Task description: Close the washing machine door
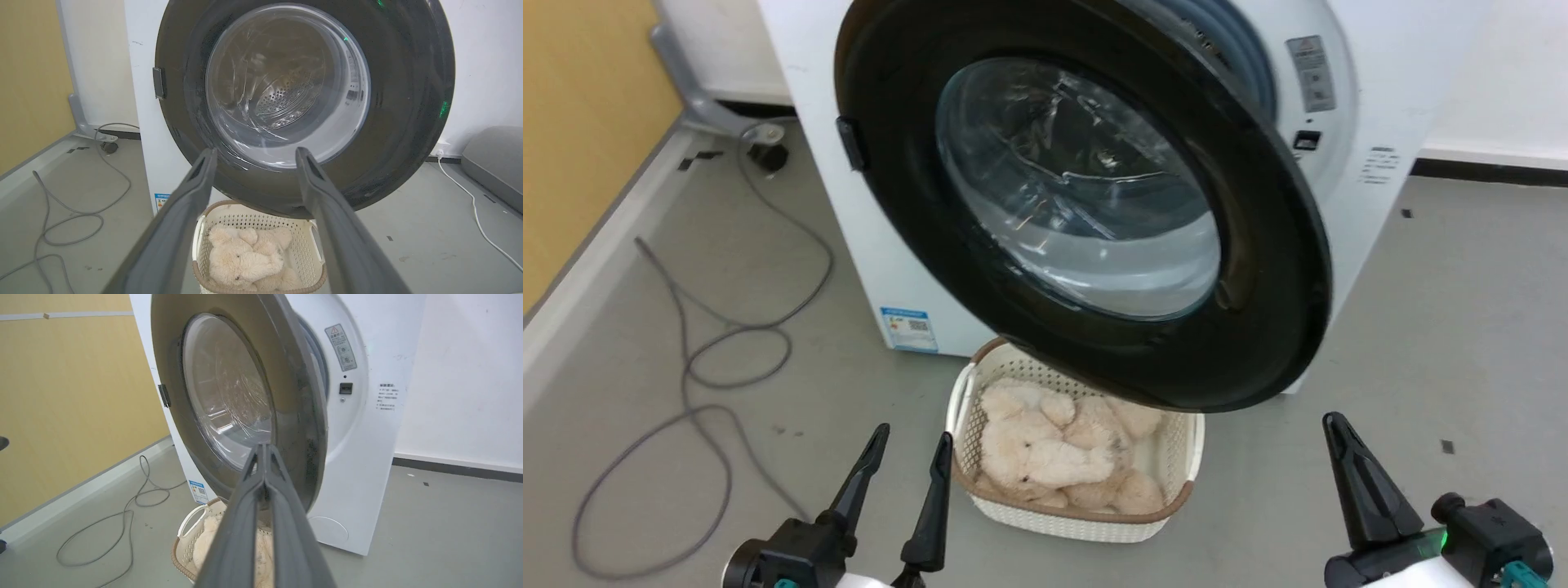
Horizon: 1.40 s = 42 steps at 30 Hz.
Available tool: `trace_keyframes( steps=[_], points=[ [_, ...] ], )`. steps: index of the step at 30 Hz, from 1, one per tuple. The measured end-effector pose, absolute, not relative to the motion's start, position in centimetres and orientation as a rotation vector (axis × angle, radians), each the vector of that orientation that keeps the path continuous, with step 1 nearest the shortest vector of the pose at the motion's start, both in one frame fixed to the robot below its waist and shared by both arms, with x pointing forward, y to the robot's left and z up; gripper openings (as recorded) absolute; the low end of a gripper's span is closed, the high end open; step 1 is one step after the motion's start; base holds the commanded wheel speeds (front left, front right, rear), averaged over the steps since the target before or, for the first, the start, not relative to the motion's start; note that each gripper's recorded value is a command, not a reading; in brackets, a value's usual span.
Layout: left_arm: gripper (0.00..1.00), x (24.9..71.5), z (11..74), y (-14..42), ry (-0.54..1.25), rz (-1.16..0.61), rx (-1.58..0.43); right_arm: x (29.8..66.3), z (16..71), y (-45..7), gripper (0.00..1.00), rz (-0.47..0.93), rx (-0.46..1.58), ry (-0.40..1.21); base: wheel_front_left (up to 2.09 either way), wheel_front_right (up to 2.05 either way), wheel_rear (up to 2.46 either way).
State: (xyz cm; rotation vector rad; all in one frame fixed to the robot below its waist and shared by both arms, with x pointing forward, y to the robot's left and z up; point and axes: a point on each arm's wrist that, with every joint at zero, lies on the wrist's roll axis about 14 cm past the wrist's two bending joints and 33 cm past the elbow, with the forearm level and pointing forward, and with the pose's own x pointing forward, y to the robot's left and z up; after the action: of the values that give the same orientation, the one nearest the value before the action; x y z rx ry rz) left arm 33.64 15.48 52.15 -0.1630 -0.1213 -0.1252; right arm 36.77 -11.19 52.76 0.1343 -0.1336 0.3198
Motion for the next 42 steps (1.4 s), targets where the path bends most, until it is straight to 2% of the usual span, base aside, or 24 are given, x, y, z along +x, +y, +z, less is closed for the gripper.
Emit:
trace_keyframes(
  steps=[9,15,31,42],
  points=[
    [1.0,34.0,51.5,16.6,-0.102,-0.077,-0.173,39.8,52.1,-7.9,0.0,0.526,0.013,-0.113,0.0,0.0,0.0],
    [1.0,35.1,50.9,17.7,-0.085,-0.04,-0.17,44.8,52.0,-7.9,0.0,0.594,-0.057,-0.1,0.0,0.0,0.0],
    [1.0,38.3,49.7,19.3,-0.052,0.016,-0.173,56.0,51.2,-10.4,0.0,0.55,-0.11,-0.058,0.0,0.0,0.0],
    [1.0,40.0,47.9,19.4,-0.005,0.023,-0.163,63.0,50.7,-12.9,0.0,0.431,-0.075,-0.013,0.0,0.0,0.0]
  ],
)
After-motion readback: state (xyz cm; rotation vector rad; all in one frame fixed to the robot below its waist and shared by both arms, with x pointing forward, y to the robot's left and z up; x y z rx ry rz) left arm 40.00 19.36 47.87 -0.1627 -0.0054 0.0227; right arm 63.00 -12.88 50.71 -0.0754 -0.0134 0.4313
